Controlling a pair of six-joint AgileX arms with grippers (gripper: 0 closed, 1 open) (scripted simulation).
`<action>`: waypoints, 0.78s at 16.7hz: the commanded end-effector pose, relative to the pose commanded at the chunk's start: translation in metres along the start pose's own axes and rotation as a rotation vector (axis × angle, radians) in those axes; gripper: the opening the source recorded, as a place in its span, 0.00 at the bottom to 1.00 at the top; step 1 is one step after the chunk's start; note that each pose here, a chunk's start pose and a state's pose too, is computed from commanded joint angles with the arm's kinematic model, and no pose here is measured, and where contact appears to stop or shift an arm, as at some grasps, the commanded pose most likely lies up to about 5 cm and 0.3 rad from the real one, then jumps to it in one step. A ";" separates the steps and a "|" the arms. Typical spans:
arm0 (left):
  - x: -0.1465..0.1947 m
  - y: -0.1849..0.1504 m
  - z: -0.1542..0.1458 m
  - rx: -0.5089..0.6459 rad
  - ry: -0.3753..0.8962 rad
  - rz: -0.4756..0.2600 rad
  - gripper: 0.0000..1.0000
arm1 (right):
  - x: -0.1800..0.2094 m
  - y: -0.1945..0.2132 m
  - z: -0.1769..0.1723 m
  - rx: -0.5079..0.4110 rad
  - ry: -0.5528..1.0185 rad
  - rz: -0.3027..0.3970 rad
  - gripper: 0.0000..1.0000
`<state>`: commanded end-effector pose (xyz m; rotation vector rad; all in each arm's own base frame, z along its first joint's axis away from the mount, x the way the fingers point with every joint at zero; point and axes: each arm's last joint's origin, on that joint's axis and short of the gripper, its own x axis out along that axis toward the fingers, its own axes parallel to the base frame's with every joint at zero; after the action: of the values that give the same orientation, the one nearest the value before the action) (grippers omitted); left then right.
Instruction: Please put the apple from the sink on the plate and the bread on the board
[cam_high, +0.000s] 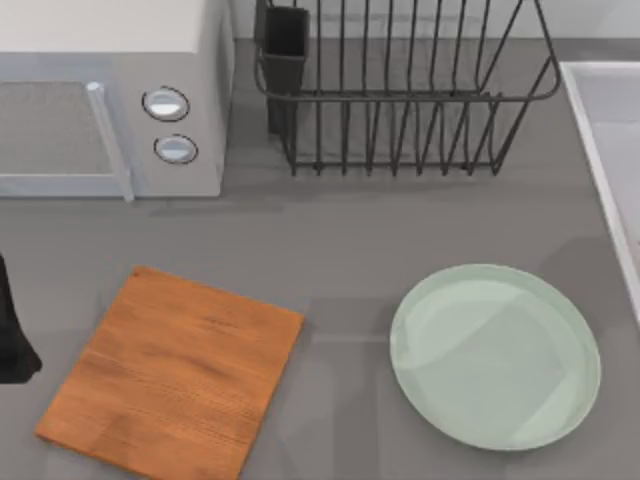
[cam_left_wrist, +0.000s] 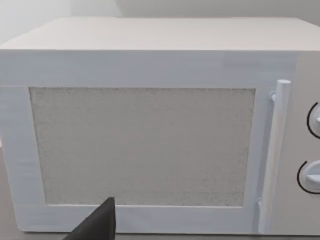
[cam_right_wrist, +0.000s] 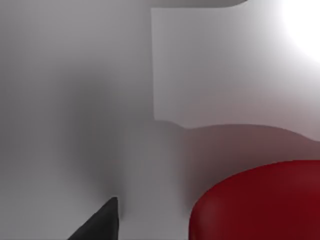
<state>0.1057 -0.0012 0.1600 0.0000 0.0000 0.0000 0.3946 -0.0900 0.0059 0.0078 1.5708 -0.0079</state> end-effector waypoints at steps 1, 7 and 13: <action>0.000 0.000 0.000 0.000 0.000 0.000 1.00 | 0.000 0.000 0.000 0.000 0.000 0.000 1.00; 0.000 0.000 0.000 0.000 0.000 0.000 1.00 | 0.000 0.000 0.000 0.000 0.000 0.000 0.55; 0.000 0.000 0.000 0.000 0.000 0.000 1.00 | 0.000 0.000 0.000 0.000 0.000 0.000 0.10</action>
<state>0.1057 -0.0012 0.1600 0.0000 0.0000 0.0000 0.3946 -0.0900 0.0059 0.0078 1.5708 -0.0079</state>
